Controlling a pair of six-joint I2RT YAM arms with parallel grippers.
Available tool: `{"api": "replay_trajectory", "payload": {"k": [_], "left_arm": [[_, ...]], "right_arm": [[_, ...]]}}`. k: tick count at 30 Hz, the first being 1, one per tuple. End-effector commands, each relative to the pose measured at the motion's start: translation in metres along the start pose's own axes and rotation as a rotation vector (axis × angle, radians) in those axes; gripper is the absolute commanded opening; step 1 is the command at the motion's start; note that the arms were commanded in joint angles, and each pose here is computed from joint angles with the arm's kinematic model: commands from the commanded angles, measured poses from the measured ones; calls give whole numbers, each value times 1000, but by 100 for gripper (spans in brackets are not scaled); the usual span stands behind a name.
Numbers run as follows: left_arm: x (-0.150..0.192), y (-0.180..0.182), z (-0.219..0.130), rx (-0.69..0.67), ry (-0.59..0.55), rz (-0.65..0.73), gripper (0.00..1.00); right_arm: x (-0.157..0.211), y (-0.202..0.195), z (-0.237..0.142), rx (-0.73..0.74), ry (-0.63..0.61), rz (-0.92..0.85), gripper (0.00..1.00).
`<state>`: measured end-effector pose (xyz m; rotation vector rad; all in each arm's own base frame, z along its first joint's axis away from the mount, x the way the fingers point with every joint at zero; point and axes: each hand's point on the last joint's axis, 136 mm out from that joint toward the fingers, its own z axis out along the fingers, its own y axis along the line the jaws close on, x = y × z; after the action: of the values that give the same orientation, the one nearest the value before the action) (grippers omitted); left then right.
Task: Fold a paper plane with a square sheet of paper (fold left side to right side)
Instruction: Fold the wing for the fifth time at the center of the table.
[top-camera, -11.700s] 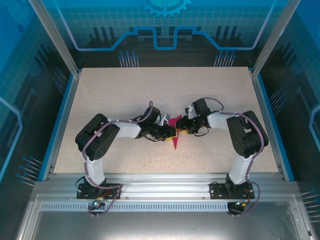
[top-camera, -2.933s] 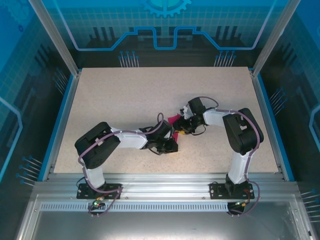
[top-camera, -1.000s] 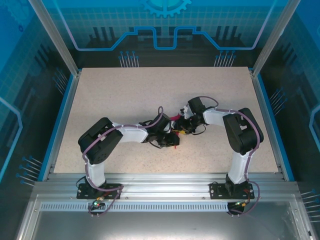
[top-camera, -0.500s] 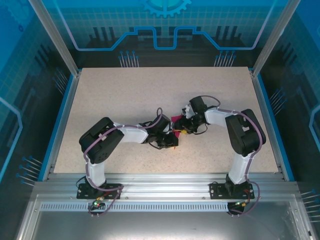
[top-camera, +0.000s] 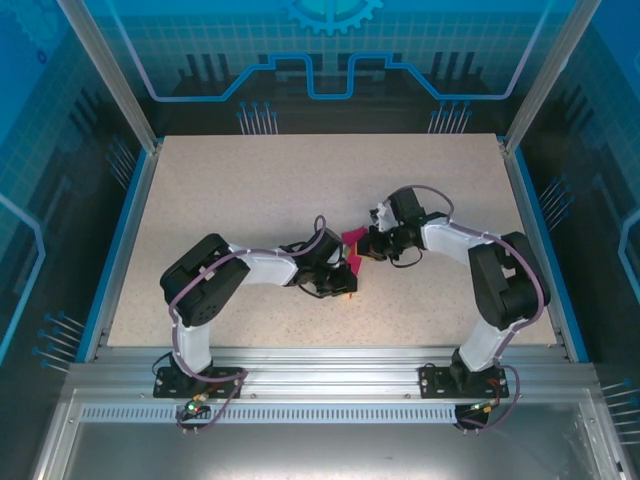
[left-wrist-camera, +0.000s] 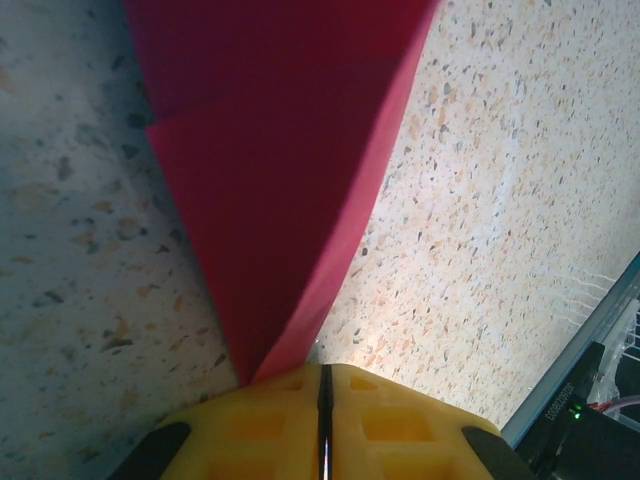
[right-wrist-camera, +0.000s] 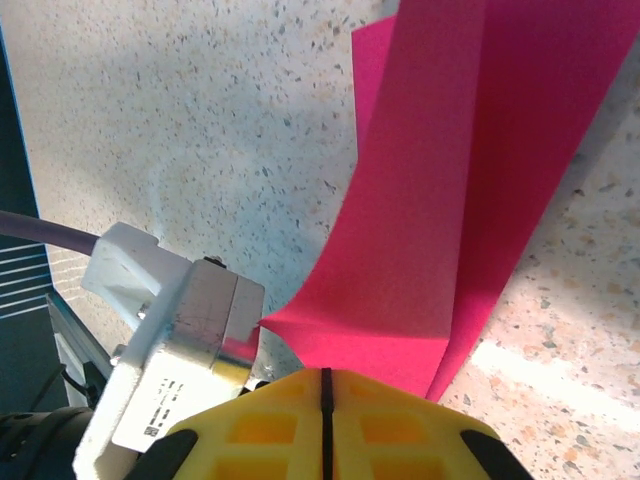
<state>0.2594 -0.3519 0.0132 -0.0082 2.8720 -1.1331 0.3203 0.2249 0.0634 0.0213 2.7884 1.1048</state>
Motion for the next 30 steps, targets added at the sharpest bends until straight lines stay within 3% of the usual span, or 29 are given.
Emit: {"api": "replay_trajectory", "payload": {"k": [1,10,30], "left_arm": [[26,32,13,-107,87,-69,12],[26,36,13,-131,87,-84,11],[30,49,17,-171,110,-115,8]], "right_arm": [[9,2,15,-7,37,-2,9],[-3,-23,36,95,32,-43,11],[-26,-38,44,134,32,-106,13]]}}
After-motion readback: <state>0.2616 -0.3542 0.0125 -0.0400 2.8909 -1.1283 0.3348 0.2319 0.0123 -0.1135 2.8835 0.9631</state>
